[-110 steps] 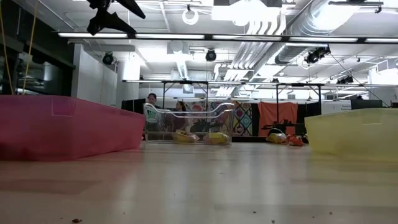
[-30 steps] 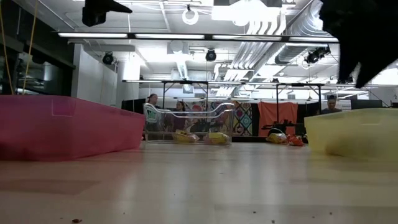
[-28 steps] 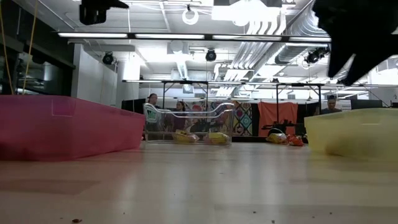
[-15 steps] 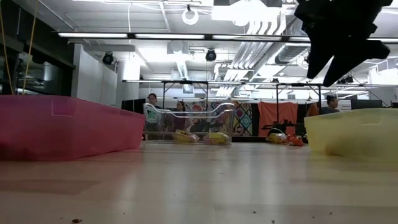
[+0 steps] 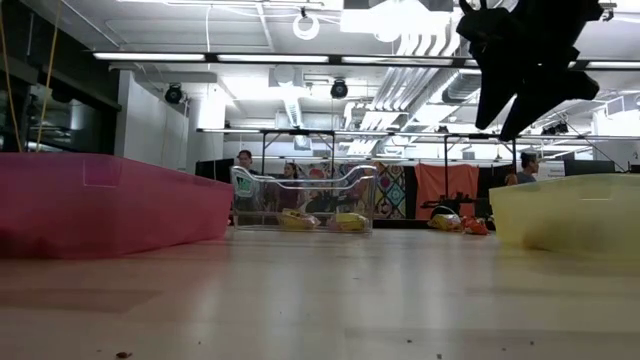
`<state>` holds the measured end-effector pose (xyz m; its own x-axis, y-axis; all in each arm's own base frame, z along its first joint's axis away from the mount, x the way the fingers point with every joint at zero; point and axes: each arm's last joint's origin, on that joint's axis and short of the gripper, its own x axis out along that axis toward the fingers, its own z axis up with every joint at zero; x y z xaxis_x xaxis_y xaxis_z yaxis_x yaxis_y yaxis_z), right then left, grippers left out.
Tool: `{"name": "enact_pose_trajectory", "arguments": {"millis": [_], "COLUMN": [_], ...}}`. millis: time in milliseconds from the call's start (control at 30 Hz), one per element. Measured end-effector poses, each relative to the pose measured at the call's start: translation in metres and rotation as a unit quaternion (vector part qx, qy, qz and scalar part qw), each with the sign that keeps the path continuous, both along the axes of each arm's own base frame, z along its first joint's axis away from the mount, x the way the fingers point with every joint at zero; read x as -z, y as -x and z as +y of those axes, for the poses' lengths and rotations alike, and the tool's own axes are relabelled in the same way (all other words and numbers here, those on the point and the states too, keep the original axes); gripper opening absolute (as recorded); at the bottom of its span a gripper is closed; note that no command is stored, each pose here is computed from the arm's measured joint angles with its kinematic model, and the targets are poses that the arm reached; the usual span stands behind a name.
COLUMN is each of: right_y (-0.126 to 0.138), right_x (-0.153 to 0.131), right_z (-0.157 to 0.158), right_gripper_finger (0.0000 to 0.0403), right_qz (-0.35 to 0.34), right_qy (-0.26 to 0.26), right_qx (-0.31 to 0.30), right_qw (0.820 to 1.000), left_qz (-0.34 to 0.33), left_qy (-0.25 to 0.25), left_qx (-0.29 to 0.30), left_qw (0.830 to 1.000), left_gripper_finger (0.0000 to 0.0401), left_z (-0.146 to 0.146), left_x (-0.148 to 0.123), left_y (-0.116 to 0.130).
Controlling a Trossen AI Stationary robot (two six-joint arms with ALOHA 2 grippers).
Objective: Sort candy
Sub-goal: Put the orange candy into the yellow bin
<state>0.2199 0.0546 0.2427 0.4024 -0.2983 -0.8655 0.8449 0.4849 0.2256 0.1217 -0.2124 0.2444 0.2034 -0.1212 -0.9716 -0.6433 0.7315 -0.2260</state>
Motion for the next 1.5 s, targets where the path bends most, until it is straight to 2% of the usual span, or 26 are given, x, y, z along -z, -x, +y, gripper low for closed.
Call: {"name": "enact_pose_trajectory", "arguments": {"millis": [100,200,267,400,500,800,933,1133,1333,1500], "right_y": [-0.001,-0.001,-0.001,0.0,0.0,0.0,0.0,0.0,0.0,0.0], "right_x": [0.0,0.0,0.0,0.0,0.0,0.0,0.0,0.0,0.0,0.0], "right_z": [-0.002,-0.002,-0.002,0.001,0.001,0.001,0.0,0.0,0.0,0.0], "right_gripper_finger": [0.0197,0.0197,0.0197,0.0197,0.0197,0.0197,0.0197,0.0197,0.0197,0.0197], "right_qz": [0.001,0.001,0.001,0.001,0.0,0.0,0.0,0.0,0.0,0.0], "right_qy": [-0.001,-0.001,-0.001,-0.004,-0.005,-0.005,-0.005,-0.006,-0.006,-0.006], "right_qx": [-0.002,-0.003,-0.003,-0.005,-0.005,-0.005,-0.003,-0.003,-0.004,-0.004], "right_qw": [1.0,1.0,1.0,1.0,1.0,1.0,1.0,1.0,1.0,1.0], "left_qz": [-0.024,-0.009,-0.005,-0.014,-0.01,0.055,0.061,0.043,0.07,0.089], "left_qy": [-0.027,-0.054,-0.057,-0.021,-0.013,-0.014,-0.018,0.014,-0.019,-0.021], "left_qx": [0.067,0.084,0.075,0.057,0.036,-0.013,-0.029,-0.032,-0.039,-0.041], "left_qw": [0.997,0.995,0.996,0.998,0.999,0.998,0.998,0.998,0.997,0.995], "left_gripper_finger": [0.0216,0.0216,0.0216,0.0205,0.0192,0.0166,0.0166,0.0166,0.0166,0.0162], "left_z": [-0.001,0.004,0.008,0.011,0.02,0.04,0.041,0.034,0.035,0.031], "left_x": [0.001,0.003,0.007,0.022,0.037,0.073,0.078,0.08,0.09,0.099], "left_y": [-0.001,0.003,0.008,0.02,0.026,0.023,0.02,0.013,0.013,0.012]}}
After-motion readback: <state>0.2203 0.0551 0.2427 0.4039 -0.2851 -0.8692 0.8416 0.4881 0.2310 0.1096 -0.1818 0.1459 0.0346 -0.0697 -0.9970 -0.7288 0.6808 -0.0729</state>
